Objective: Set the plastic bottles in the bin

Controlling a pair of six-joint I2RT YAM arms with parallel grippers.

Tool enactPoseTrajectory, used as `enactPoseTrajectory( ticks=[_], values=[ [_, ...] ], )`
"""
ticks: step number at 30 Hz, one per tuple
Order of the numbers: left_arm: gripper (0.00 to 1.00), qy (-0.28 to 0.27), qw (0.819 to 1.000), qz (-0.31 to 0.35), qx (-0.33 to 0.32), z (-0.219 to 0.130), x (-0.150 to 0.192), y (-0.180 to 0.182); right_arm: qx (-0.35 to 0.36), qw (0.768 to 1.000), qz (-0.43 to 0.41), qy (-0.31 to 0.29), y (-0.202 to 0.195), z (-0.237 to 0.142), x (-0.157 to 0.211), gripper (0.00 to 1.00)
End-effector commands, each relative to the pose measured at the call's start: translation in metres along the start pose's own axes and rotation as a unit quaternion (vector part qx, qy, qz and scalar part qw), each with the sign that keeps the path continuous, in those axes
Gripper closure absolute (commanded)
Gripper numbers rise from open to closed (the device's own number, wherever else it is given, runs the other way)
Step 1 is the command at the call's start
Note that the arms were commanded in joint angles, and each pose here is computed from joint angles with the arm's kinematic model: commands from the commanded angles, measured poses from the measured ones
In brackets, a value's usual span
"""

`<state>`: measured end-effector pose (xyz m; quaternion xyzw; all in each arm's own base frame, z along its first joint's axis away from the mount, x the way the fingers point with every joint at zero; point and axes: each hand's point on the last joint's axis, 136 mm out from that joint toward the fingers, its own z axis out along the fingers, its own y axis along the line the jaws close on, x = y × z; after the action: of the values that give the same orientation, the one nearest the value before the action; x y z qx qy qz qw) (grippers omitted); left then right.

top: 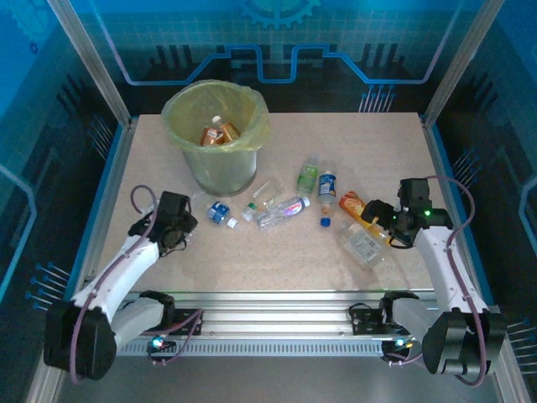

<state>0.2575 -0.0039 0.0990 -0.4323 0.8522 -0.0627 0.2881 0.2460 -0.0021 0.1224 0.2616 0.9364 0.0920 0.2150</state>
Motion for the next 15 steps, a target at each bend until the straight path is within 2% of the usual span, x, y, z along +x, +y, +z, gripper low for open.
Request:
enactPoseTrajectory(
  ticks=[1,5,8,15],
  values=[
    [0.51,-0.083,0.996,0.034,0.002,-0.039,-0.044,-0.001,-0.008,1.0,0.006,-0.02,0.003,-0.008,-0.008,0.0],
    [0.52,-0.167,0.982,0.06,0.063,-0.087,-0.087,-0.031,-0.01,1.0,0.008,-0.025,0.004,-0.009,-0.009,0.0],
    [0.53,-0.209,0.969,0.075,0.112,-0.118,-0.112,-0.062,-0.014,0.999,0.007,-0.031,0.006,-0.011,-0.011,0.0],
    [0.57,-0.253,0.928,0.112,0.25,-0.167,-0.15,-0.151,-0.017,0.999,-0.002,-0.048,0.012,-0.02,-0.018,0.0]
  ],
)
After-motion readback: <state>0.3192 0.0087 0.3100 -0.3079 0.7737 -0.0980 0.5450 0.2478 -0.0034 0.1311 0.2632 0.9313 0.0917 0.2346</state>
